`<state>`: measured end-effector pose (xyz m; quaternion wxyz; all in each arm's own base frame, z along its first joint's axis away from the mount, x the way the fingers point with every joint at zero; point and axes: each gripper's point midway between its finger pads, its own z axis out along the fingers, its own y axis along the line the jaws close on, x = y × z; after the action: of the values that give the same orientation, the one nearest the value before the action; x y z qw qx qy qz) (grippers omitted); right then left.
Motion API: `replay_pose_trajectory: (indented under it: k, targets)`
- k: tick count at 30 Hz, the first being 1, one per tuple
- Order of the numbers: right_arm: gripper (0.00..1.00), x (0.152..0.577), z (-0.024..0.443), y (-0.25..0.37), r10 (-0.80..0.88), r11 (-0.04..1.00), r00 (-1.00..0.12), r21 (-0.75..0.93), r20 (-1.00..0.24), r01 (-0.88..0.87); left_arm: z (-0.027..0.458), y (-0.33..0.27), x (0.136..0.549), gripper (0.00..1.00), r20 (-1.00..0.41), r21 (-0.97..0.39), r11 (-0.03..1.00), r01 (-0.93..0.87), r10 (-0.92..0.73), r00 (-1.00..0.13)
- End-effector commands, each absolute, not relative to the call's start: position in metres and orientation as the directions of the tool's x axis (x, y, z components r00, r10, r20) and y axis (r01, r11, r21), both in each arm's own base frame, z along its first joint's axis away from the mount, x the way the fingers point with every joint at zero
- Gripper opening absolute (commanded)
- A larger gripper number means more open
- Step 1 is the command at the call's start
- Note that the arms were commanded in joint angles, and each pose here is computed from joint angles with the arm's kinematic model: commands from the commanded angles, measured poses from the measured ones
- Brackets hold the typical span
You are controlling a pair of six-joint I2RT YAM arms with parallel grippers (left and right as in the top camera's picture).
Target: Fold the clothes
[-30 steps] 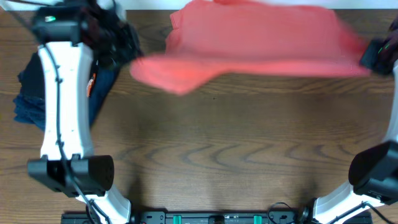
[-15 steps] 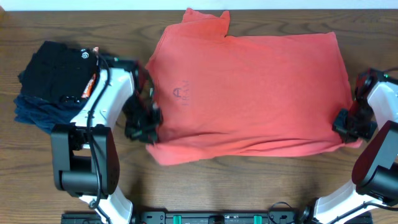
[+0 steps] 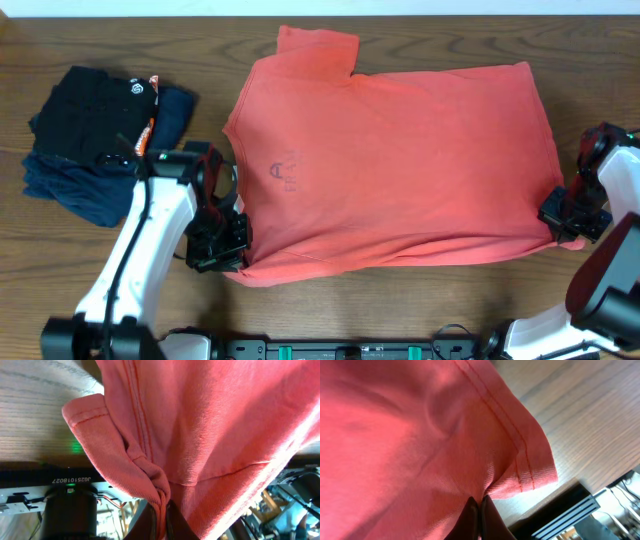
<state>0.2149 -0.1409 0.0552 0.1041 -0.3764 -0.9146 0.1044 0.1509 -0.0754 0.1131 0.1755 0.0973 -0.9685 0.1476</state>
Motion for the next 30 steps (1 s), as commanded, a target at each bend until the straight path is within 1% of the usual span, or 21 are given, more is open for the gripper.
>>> replay_pose_trajectory:
  k: [1, 3, 7, 9, 16, 20, 26, 30]
  targets:
    - [0.01, 0.219, 0.068, -0.146, 0.734, 0.665, -0.678, -0.248, 0.039, 0.705, 0.116, -0.073, 0.156, 0.06, 0.315, -0.252, 0.934, -0.254, -0.169, -0.934]
    - [0.01, 0.229, 0.068, -0.143, 0.733, 0.669, -0.68, -0.196, 0.014, 0.717, 0.115, -0.074, 0.169, 0.06, 0.258, -0.27, 0.929, -0.255, -0.186, -0.948]
    - [0.01, 0.259, 0.064, -0.134, 0.683, 0.729, -0.731, -0.05, -0.022, 0.683, 0.111, -0.077, 0.2, 0.06, 0.157, -0.301, 0.91, -0.285, -0.248, -0.956]
    - [0.01, 0.273, 0.065, -0.133, 0.678, 0.734, -0.732, -0.002, -0.061, 0.68, 0.111, -0.079, 0.218, 0.06, 0.1, -0.325, 0.895, -0.307, -0.29, -0.952]
    - [0.01, 0.306, 0.069, -0.143, 0.656, 0.748, -0.73, 0.04, -0.191, 0.662, 0.118, -0.082, 0.268, 0.06, -0.05, -0.404, 0.846, -0.347, -0.4, -0.915]
    - [0.01, 0.319, 0.072, -0.149, 0.651, 0.75, -0.717, 0.059, -0.249, 0.659, 0.117, -0.064, 0.284, 0.06, -0.113, -0.369, 0.832, -0.415, -0.483, -0.868]
    - [0.01, 0.333, 0.076, -0.151, 0.645, 0.754, -0.706, 0.096, -0.293, 0.649, 0.121, -0.061, 0.313, 0.06, -0.202, -0.405, 0.827, -0.39, -0.497, -0.844]
    - [0.01, 0.338, 0.076, -0.15, 0.641, 0.759, -0.706, 0.108, -0.301, 0.642, 0.118, -0.062, 0.326, 0.06, -0.227, -0.419, 0.826, -0.378, -0.498, -0.837]
